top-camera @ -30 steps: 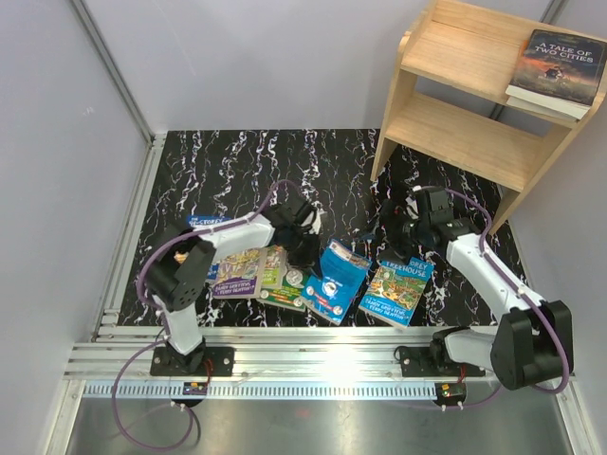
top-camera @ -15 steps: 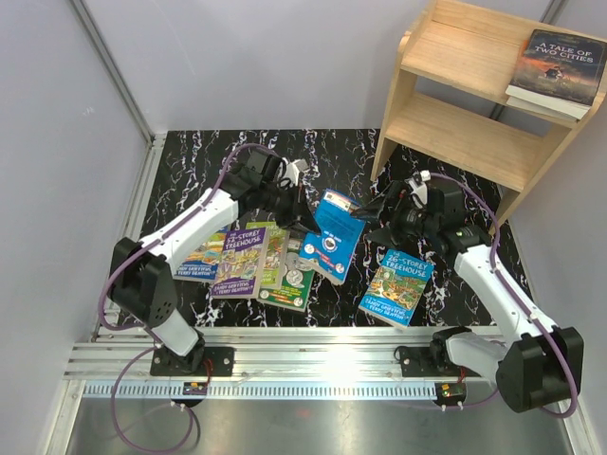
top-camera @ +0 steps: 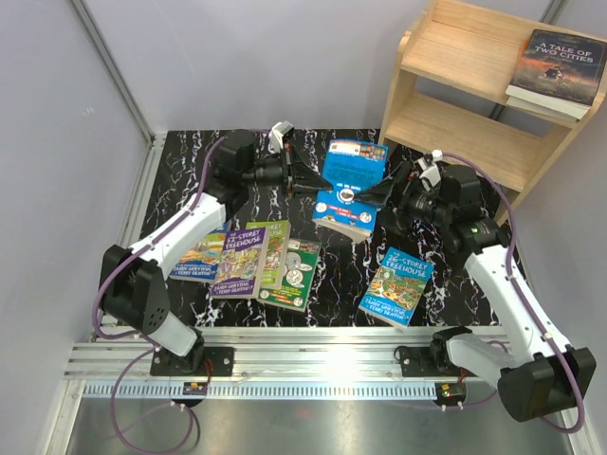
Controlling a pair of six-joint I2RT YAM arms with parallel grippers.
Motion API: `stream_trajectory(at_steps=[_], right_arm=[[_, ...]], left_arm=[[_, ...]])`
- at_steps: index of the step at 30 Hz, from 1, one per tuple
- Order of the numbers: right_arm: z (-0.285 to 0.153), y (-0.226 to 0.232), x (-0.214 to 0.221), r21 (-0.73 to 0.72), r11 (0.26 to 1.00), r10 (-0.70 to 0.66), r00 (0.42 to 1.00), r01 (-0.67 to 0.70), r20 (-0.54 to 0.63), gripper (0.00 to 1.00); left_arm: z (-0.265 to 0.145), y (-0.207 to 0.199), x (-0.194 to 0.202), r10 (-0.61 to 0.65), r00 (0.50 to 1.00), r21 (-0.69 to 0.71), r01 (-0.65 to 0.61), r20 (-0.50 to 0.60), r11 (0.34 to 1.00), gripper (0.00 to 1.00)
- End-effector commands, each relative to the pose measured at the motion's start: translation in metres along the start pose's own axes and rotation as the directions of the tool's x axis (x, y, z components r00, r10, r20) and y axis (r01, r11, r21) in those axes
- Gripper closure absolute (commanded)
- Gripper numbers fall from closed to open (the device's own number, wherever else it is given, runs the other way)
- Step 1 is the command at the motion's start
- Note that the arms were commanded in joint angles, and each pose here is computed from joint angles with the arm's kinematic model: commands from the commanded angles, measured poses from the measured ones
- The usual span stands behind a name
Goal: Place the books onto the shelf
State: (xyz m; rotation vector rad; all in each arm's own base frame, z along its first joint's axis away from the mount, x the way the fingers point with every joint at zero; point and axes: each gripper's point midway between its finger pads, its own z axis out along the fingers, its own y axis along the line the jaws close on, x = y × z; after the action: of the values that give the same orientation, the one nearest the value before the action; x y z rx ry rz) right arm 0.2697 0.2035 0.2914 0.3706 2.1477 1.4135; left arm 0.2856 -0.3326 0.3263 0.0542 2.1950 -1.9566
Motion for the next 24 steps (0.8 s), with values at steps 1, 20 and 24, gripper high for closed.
stream_trajectory(at_steps=[1, 20, 24], right_arm=[[-0.016, 0.013, 0.005, 0.003, 0.999, -0.052, 0.999, 0.052, 0.009, 0.00], [-0.023, 0.043, 0.013, -0.180, 0.984, -0.020, 1.000, 0.021, 0.004, 0.00], [-0.035, 0.054, 0.017, -0.264, 0.964, -0.028, 0.998, 0.041, 0.053, 0.00]], left_arm=[[-0.026, -0.086, 0.012, 0.186, 0.983, 0.238, -0.180, -0.002, 0.954, 1.00], [-0.046, -0.133, 0.011, 0.134, 0.991, 0.552, -0.122, 0.018, 0.825, 1.00], [-0.057, -0.150, 0.009, 0.121, 0.992, 0.638, -0.111, 0.029, 0.762, 1.00]])
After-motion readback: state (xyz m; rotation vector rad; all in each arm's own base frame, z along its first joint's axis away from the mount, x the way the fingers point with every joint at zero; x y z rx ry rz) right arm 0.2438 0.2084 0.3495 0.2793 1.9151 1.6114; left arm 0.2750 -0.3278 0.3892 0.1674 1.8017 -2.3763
